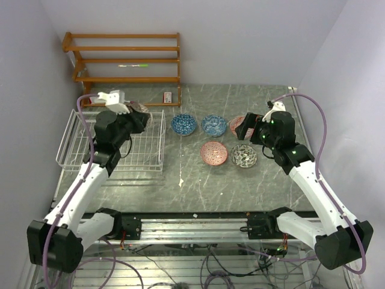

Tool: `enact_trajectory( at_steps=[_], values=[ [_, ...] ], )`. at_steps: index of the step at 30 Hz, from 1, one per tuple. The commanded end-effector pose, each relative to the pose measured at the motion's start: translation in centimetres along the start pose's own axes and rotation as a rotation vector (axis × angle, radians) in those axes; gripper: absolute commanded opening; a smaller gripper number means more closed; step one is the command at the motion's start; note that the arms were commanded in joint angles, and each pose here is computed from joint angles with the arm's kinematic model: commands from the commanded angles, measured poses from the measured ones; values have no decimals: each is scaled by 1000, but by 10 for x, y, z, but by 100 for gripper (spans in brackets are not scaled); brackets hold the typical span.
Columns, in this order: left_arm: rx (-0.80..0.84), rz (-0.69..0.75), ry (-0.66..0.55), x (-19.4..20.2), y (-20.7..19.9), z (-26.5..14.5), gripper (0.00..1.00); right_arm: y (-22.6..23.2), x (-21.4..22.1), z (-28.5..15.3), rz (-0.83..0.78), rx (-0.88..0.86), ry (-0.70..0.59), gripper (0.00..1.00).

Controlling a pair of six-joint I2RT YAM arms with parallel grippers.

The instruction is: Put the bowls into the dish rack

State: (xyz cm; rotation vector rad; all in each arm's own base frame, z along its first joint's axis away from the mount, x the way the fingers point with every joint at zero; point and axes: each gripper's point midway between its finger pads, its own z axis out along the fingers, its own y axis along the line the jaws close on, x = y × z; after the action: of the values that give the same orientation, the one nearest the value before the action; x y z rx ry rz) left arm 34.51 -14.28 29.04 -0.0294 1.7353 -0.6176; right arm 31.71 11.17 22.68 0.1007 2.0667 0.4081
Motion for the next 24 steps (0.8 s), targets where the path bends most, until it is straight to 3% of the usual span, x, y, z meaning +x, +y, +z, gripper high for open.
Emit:
enact_trajectory(
  at_steps=[1, 4, 11, 24],
  values=[
    [103, -208, -142, -19, 15, -2, 7, 5, 0, -5, 7, -31, 3, 99],
    [156, -324, -169, -9, 36, -4, 7, 4, 2, -7, 3, -29, 10, 99],
    [236, -423, -234, -5, 49, -1, 7, 1, 1, -9, -5, -13, 5, 99],
    [326, -603, -180, 24, 62, 21, 7, -2, 5, -5, 0, -3, 14, 99]
  ],
)
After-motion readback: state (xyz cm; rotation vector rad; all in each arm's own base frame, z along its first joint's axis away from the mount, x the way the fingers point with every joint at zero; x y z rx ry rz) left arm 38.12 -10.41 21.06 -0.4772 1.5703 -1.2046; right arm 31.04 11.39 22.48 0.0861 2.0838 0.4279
